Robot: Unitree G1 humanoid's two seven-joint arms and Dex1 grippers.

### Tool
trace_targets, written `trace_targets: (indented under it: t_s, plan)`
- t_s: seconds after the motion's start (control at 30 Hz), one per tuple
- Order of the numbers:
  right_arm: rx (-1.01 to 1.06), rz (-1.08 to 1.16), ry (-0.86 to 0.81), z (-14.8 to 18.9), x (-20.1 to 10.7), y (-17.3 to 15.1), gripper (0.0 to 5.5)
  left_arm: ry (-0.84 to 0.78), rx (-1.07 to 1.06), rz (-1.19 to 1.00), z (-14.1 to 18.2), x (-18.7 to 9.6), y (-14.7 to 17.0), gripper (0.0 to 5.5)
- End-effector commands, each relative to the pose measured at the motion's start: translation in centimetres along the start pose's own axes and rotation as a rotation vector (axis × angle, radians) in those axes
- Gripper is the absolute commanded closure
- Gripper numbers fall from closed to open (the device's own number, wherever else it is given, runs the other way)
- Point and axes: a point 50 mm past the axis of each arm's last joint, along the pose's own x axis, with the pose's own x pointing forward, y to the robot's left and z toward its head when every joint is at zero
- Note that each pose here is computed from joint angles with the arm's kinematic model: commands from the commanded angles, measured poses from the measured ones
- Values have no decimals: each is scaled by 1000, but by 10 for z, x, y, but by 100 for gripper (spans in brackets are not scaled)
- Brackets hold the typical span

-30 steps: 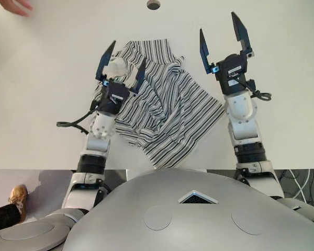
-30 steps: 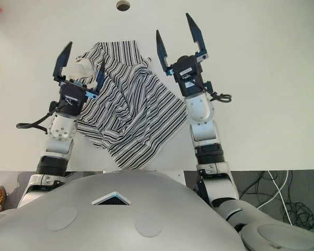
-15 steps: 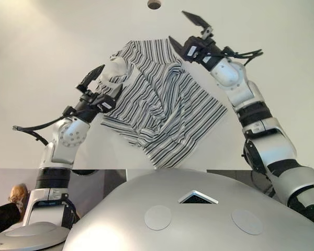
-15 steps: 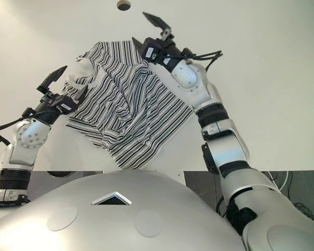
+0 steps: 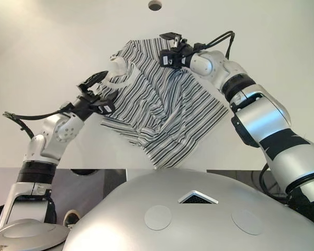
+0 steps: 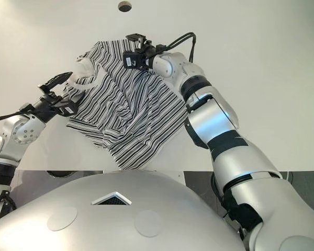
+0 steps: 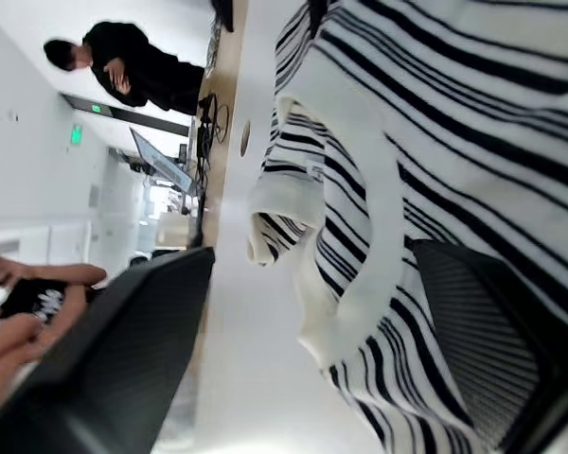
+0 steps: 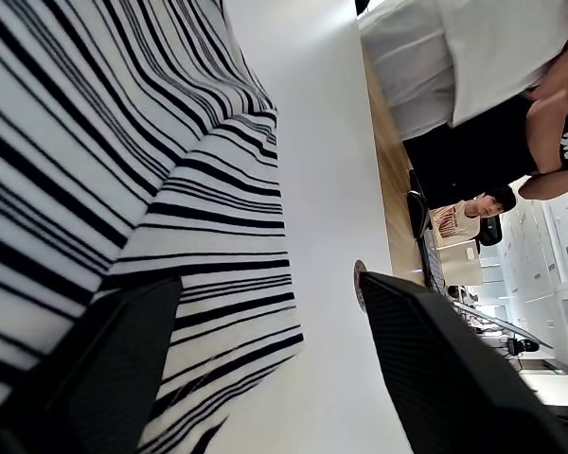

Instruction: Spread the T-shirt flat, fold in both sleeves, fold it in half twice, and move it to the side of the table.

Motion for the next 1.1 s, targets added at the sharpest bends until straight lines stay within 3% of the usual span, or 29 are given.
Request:
trace_targets:
  t_s: [0.03, 0.2, 0.4, 0.63, 0.83, 0.93, 1.0, 1.1]
  plan:
    - [-5, 44, 146, -37, -19, 10, 197, 111, 87, -90, -19, 16, -12, 156]
    - [55, -15, 246, -78, -54, 9, 197, 114, 153, -8, -25, 38, 3, 156]
    - [122, -76, 304, -109, -92, 19, 197, -25, 242, 56, -16, 77, 19, 156]
    - [156, -112, 270, -107, -96, 33, 197, -279, 399, 185, 25, 127, 47, 156]
    - [183, -210, 334, -115, -102, 21, 197, -237, 519, 151, 19, 140, 50, 156]
    - [201, -291, 298, -116, -111, 16, 197, -230, 298, 247, 21, 138, 60, 156]
    - [232, -365, 201, -110, -121, 13, 197, -377, 16, 377, 38, 127, 65, 156]
    - [344, -473, -73, -77, -147, 18, 197, -621, -242, 420, 70, 82, 35, 156]
